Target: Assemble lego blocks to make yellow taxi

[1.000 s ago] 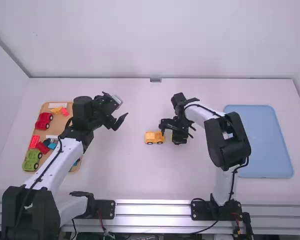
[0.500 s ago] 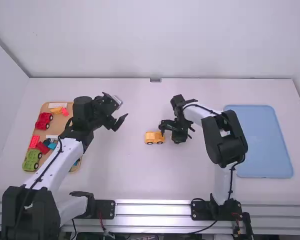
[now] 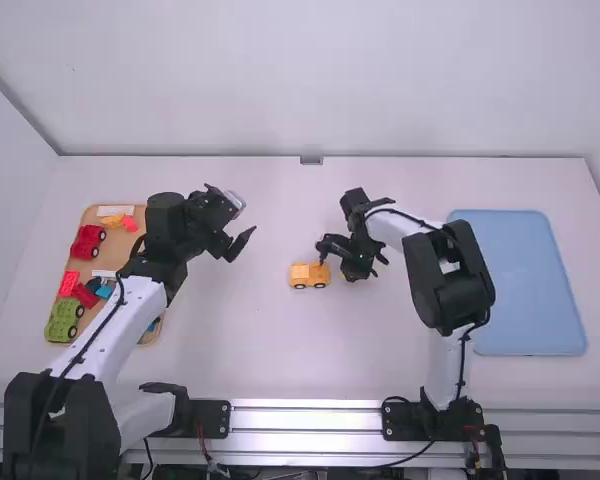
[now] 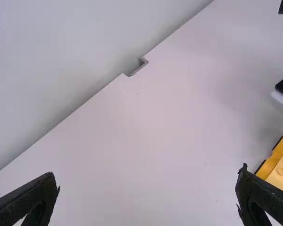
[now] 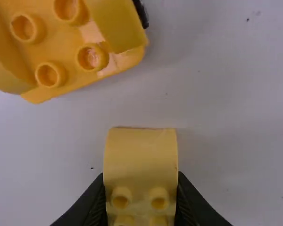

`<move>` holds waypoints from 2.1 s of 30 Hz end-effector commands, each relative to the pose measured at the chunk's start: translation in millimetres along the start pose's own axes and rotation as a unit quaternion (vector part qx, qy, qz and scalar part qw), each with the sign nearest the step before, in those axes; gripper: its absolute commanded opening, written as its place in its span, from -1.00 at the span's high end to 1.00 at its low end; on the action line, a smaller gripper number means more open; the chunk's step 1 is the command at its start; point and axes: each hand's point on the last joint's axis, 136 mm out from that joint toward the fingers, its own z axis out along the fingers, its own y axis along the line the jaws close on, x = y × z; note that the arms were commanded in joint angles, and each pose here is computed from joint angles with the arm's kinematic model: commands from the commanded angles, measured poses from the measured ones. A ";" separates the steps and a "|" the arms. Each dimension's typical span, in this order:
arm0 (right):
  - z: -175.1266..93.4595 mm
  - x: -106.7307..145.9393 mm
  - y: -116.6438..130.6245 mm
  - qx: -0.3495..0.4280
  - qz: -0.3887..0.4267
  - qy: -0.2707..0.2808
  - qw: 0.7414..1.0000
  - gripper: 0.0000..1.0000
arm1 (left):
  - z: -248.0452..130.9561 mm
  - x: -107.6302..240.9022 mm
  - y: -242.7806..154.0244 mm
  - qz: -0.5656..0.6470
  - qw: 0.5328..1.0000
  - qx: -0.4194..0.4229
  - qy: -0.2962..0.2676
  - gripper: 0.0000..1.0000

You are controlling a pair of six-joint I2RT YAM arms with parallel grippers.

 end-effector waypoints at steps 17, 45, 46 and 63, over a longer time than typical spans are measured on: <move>3.9 5.6 -5.4 0.038 0.422 0.026 0.905 1.00 | -3.0 -3.8 1.9 0.006 1.000 -0.006 -0.012 -0.98; 3.3 9.8 3.0 0.028 0.912 0.019 0.409 1.00 | -2.8 -3.9 1.0 0.005 1.000 -0.005 -0.012 -0.98; 2.8 12.9 2.5 0.029 0.928 0.021 0.371 1.00 | -2.9 -3.8 1.4 0.005 1.000 -0.005 -0.012 -0.98; 2.6 14.5 1.1 0.034 0.976 0.014 0.215 0.92 | -2.5 -3.2 0.0 0.005 1.000 -0.002 -0.013 -0.98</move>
